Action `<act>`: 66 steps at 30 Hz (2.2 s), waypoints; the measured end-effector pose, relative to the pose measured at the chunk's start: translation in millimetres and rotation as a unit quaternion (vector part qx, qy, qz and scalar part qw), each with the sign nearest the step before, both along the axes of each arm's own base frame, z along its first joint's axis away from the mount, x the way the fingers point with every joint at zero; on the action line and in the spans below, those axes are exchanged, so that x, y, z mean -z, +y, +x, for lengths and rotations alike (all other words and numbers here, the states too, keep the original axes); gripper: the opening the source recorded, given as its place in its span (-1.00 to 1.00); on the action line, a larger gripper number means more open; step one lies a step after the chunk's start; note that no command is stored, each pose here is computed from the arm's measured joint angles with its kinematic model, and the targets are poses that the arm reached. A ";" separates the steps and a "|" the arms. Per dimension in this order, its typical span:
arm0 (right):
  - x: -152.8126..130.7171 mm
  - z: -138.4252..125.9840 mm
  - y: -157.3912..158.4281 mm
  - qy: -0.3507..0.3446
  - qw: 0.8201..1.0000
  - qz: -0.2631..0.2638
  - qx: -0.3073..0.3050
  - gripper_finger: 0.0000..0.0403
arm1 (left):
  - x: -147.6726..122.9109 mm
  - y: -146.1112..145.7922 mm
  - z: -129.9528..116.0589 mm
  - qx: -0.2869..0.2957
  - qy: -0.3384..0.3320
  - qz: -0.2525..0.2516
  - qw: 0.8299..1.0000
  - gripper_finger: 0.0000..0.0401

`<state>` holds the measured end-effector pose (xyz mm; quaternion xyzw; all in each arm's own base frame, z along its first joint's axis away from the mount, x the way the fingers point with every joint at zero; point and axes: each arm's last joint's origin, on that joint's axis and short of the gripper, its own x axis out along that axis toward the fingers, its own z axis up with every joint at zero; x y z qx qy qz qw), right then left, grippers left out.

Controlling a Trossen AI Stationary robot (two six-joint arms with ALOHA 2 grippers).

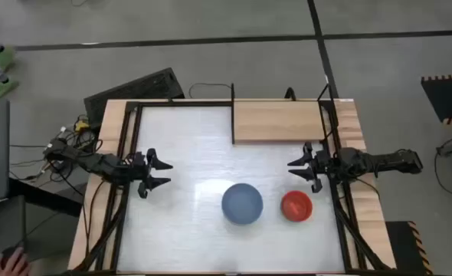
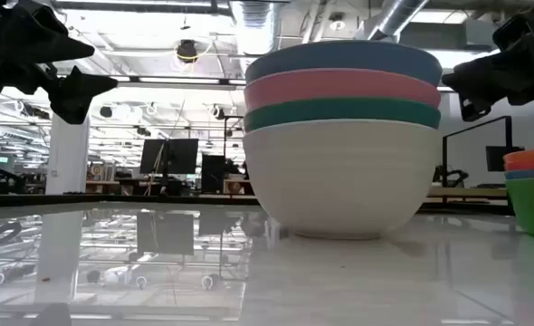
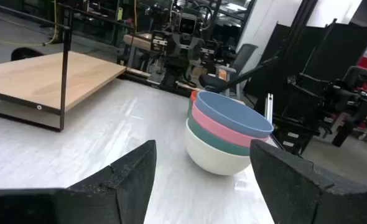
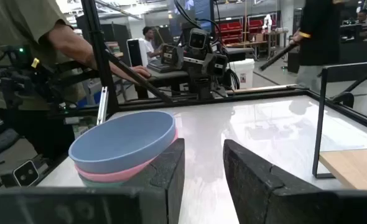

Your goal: Place and stack bowls onto a shelf

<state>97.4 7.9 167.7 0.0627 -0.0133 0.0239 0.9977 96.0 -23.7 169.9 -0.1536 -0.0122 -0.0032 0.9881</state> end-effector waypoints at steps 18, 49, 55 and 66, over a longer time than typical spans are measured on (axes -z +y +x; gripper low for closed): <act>0.2 0.0 0.0 0.000 1.000 0.000 0.000 -0.32 | -0.1 0.0 0.0 0.000 0.000 0.000 1.000 0.22; 0.0 0.0 0.0 0.000 1.000 -0.003 0.000 -0.32 | -0.6 1.8 -0.1 -0.026 -0.008 -0.190 0.981 0.22; -1.6 0.0 -0.9 -0.010 0.999 -0.046 0.009 -0.32 | -1.3 5.2 -0.5 -0.079 -0.027 -0.242 0.967 0.22; -34.8 -7.5 -2.9 -0.177 0.962 0.209 -0.004 -0.32 | -30.8 13.2 -8.1 -0.145 -0.188 -0.301 0.923 0.22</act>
